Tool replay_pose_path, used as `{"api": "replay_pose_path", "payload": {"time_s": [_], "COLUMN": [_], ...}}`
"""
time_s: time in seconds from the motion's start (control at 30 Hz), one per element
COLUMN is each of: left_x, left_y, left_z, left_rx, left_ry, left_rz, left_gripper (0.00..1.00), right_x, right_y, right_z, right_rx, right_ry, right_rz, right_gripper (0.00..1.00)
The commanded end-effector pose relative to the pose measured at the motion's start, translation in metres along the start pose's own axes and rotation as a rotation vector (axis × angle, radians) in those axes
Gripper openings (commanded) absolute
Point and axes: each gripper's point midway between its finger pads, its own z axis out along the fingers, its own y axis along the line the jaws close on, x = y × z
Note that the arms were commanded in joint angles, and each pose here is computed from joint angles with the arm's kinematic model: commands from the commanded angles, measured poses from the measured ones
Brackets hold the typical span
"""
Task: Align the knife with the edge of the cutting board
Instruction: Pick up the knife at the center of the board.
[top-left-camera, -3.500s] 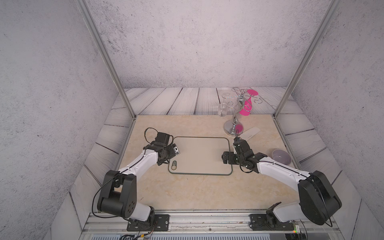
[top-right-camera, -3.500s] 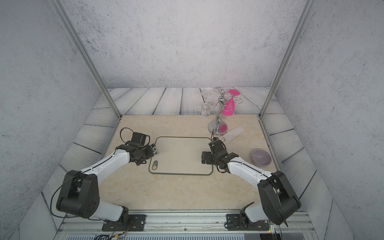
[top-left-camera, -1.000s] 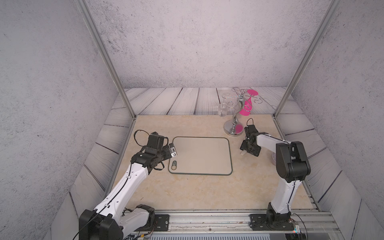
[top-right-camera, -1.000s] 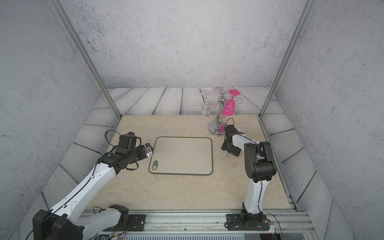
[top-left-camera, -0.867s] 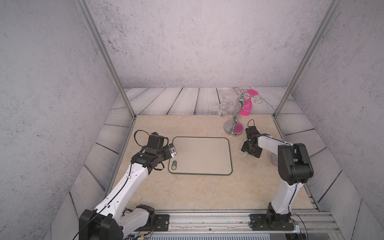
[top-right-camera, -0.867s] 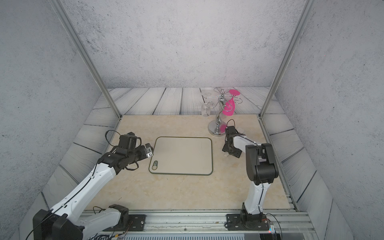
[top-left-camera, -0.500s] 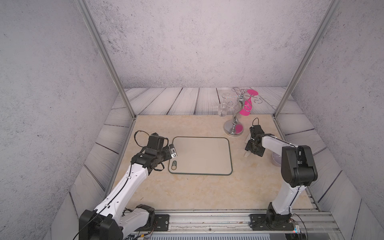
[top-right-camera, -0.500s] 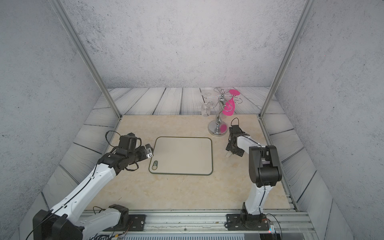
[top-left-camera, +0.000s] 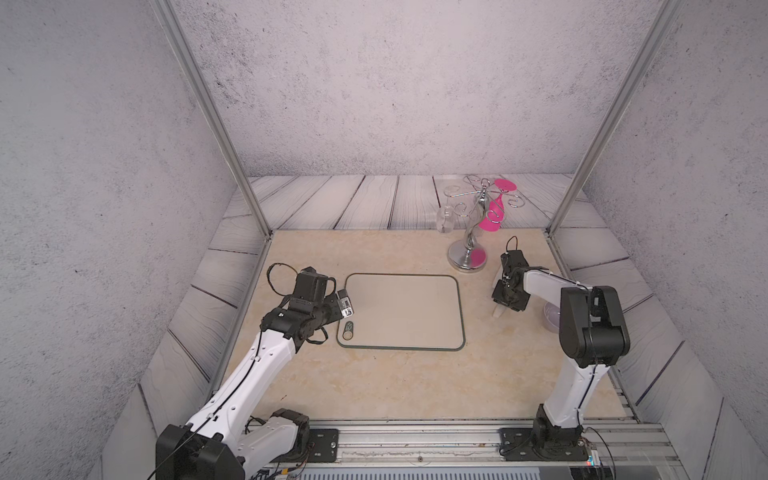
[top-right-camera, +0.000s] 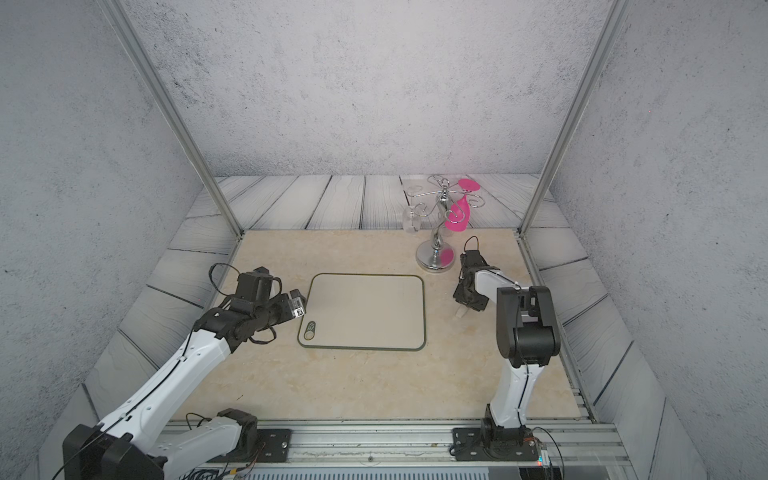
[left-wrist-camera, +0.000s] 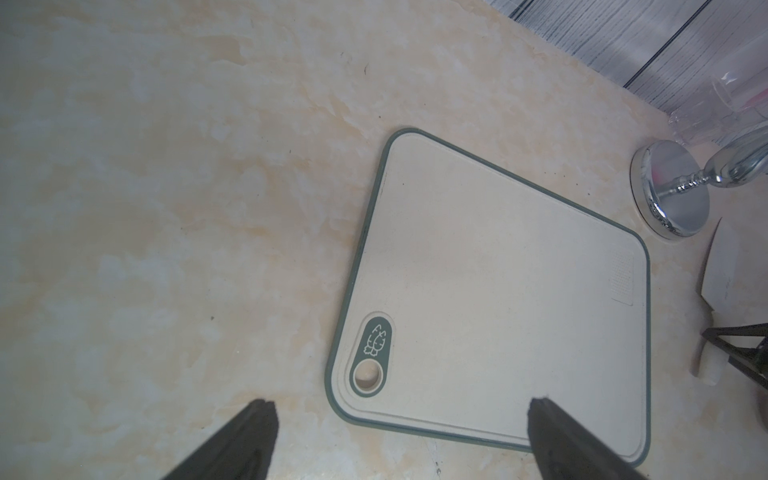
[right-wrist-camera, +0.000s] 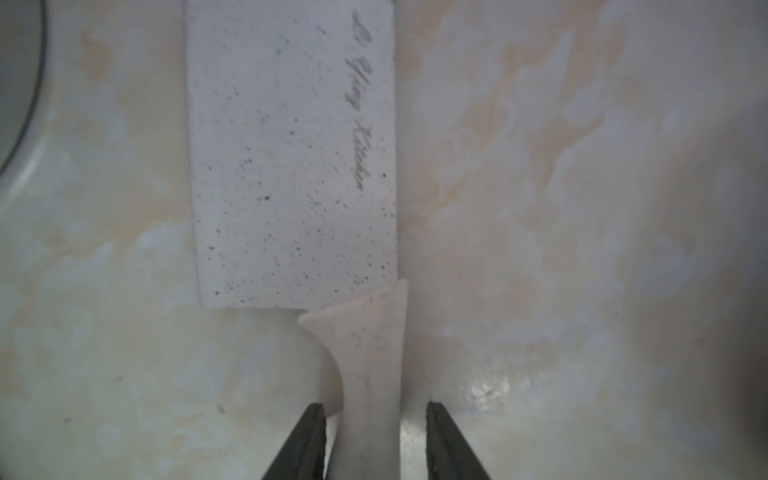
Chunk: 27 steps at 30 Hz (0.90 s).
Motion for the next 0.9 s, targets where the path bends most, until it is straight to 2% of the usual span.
{"api": "replay_pose_path", "payload": {"time_s": [0.0, 0.37, 0.5, 0.77, 0.87], "left_x": [0.007, 0.011, 0.012, 0.015, 0.016], "left_y": [0.002, 0.001, 0.000, -0.002, -0.002], "left_z": [0.000, 0.004, 0.005, 0.007, 0.009], "left_rx": [-0.001, 0.006, 0.010, 0.014, 0.013], "left_ry": [0.016, 0.027, 0.037, 0.048, 0.057], "left_rz": [0.003, -0.002, -0.003, 0.002, 0.002], "left_gripper": [1.00, 1.00, 1.00, 1.00, 1.00], "right_x": [0.010, 0.040, 0.048, 0.078, 0.084], "right_y": [-0.007, -0.024, -0.026, -0.018, -0.019], "right_z": [-0.013, -0.024, -0.025, -0.035, -0.036], "right_rx": [-0.002, -0.013, -0.016, -0.040, -0.044], "right_ry": [0.005, 0.014, 0.027, 0.036, 0.033], "right_rz": [0.012, -0.002, -0.017, -0.068, -0.067], "right_gripper": [0.36, 0.26, 0.14, 0.14, 0.22]}}
